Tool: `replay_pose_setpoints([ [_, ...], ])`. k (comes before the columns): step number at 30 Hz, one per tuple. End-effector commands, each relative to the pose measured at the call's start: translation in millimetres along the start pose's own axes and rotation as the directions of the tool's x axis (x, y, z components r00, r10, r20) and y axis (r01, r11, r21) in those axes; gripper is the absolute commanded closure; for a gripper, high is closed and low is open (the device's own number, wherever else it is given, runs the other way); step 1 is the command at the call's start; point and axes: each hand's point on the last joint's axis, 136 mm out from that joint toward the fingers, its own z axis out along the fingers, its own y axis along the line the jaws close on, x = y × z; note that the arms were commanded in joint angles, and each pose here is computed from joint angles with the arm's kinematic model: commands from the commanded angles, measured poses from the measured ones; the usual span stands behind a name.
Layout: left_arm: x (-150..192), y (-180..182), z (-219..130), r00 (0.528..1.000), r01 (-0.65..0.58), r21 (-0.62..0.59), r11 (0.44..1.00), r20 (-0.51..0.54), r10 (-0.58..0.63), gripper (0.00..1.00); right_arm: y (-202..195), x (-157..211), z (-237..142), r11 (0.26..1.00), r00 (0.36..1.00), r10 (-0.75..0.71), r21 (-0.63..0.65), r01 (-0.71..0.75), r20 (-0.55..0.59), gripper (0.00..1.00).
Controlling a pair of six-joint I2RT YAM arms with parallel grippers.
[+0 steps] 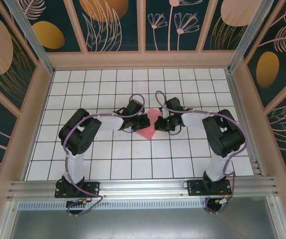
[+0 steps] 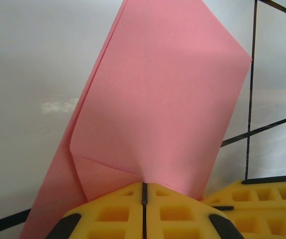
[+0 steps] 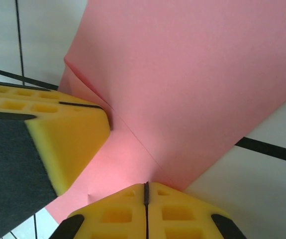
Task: Fold a paper plane with a square sheet of paper (pick it up from the middle)
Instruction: Fold the triangle a second time at the center of the table.
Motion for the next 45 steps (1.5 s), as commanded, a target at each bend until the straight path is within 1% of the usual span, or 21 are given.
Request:
replay_pose_setpoints([
  [1, 21, 43, 8, 0.998, 0.057, -0.125, 0.990, -0.029, -0.061, 0.91, 27, -15, -26, 0.998, 0.997, -0.034, -0.044, 0.037, 0.068, 0.92],
  [3, 23, 46, 8, 0.997, 0.065, -0.127, 0.990, -0.028, -0.069, 0.91, 34, -11, -33, 0.998, 0.996, -0.025, -0.054, 0.030, 0.091, 0.92],
  [6, 25, 48, 8, 0.996, 0.074, -0.129, 0.989, -0.028, -0.079, 0.91, 37, -2, -40, 1.000, 0.990, 0.002, -0.027, 0.002, 0.142, 0.92],
  [11, 26, 49, 9, 0.996, 0.080, -0.126, 0.989, -0.027, -0.084, 0.91, 54, 29, -29, 0.999, 0.994, 0.017, -0.045, -0.012, 0.112, 0.92],
  [15, 28, 50, 10, 0.996, 0.083, -0.126, 0.989, -0.032, -0.087, 0.91, 59, 40, -16, 0.999, 0.997, 0.016, -0.050, -0.012, 0.079, 0.93],
  [30, 29, 49, 11, 0.995, 0.092, -0.113, 0.989, -0.038, -0.096, 0.91, 50, 32, 9, 1.000, 0.999, -0.004, -0.001, 0.004, 0.050, 0.94],
  [45, 30, 52, 11, 0.994, 0.100, -0.124, 0.987, -0.033, -0.105, 0.91, 26, 52, 21, 0.998, 1.000, 0.003, 0.070, -0.001, -0.026, 0.94],
])
